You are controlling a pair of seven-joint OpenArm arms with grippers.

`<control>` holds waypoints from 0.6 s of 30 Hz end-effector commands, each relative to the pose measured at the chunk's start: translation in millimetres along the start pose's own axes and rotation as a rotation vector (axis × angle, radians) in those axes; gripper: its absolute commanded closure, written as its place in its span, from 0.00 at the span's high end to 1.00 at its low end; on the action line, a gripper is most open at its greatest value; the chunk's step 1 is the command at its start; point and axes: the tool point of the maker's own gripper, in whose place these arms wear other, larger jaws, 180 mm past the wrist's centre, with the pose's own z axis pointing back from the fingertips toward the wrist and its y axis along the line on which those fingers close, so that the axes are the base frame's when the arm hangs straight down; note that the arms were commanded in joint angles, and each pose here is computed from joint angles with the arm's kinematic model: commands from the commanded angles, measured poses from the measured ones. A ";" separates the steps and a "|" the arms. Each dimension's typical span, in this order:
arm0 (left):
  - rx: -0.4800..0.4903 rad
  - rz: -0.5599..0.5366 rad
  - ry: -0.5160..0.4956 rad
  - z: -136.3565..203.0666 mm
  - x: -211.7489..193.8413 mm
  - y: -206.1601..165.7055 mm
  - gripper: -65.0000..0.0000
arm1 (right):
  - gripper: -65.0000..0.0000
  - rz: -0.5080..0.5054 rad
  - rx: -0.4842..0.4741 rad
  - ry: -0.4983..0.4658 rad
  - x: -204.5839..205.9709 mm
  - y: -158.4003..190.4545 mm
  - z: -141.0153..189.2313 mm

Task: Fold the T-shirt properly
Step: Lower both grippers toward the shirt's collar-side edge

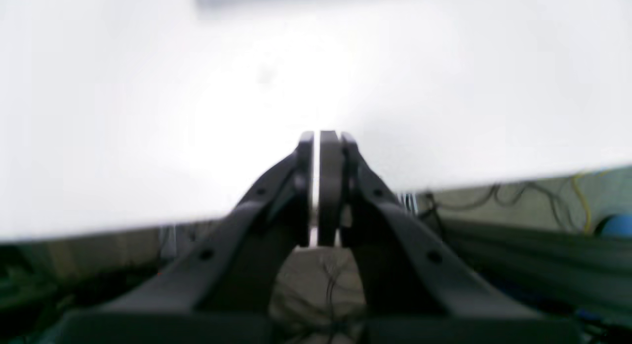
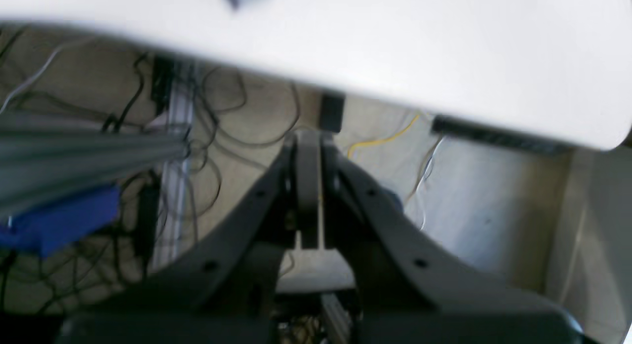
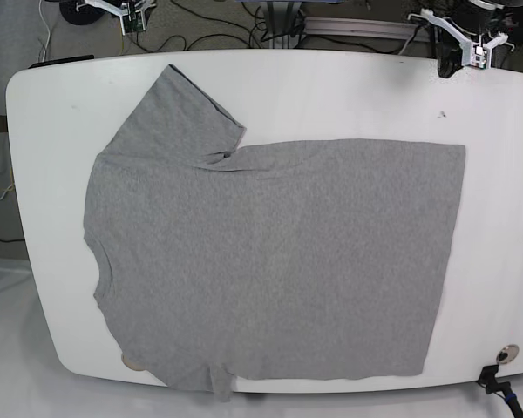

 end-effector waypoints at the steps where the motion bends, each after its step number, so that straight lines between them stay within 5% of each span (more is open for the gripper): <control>1: -0.004 -0.004 -0.027 2.6 12.2 -0.6 0.00 | 0.00 0.021 -0.032 -0.024 9.6 -11.2 1.6; 18: -0.033 -0.035 -0.148 -7.8 52.9 -9.7 0.00 | 0.08 0.041 0.096 -0.232 81.7 13.1 -9.6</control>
